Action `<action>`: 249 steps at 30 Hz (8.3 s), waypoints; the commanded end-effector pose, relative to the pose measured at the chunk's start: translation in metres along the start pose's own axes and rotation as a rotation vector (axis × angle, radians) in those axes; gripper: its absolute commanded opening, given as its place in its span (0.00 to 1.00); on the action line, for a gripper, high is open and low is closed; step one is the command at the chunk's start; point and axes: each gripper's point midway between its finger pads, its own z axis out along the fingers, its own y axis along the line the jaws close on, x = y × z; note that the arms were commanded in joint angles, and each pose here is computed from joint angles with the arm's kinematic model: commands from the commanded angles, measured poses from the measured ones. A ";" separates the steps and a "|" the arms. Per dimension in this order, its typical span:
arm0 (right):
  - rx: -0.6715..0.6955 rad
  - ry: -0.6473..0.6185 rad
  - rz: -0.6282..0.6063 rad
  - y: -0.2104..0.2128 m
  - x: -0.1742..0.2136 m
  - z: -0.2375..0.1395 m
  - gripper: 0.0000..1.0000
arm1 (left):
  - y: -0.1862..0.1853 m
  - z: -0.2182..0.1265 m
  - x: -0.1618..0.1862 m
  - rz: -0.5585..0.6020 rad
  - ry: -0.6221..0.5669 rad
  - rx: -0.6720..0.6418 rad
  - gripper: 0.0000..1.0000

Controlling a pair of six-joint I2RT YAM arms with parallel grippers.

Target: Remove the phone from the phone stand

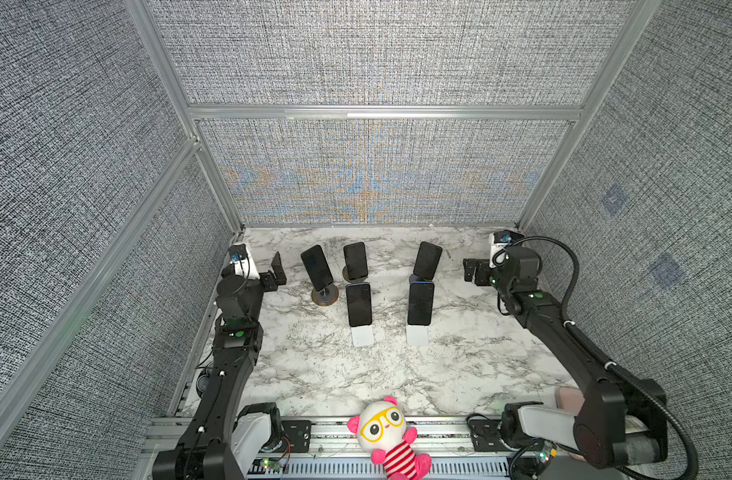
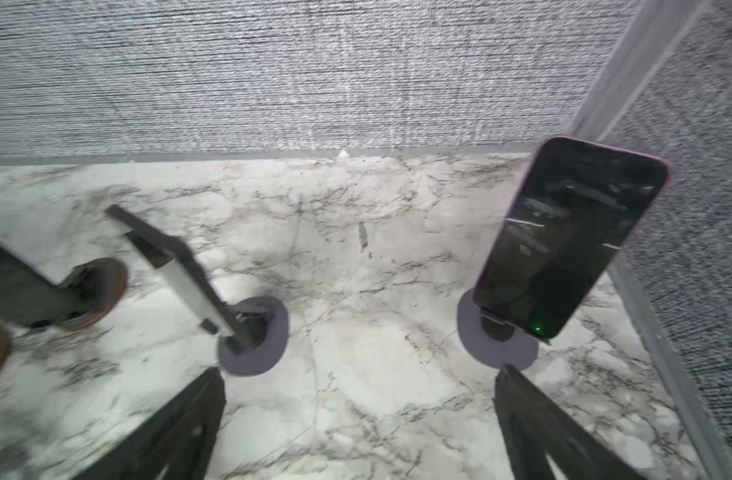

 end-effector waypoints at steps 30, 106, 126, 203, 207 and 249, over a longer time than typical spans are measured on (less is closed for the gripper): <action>-0.636 0.329 0.059 0.107 0.029 -0.087 0.99 | -0.089 0.076 0.097 -0.271 0.385 0.640 0.40; -0.709 0.215 -0.391 0.301 -0.028 -0.106 0.99 | -0.252 -0.016 -0.015 -0.417 0.559 0.846 0.00; -0.673 0.306 -0.365 0.310 -0.005 -0.063 0.99 | -0.267 -0.017 -0.006 -0.405 0.582 0.894 0.00; 0.007 0.748 -0.016 0.035 0.129 -0.031 0.24 | -0.238 -0.034 0.024 -0.125 0.523 0.843 0.67; 0.008 0.799 -0.010 0.035 0.152 -0.008 0.24 | -0.234 -0.032 0.036 -0.126 0.551 0.818 0.68; 0.053 0.871 0.060 0.036 0.202 0.063 0.76 | -0.211 -0.014 0.095 -0.025 0.670 0.703 0.94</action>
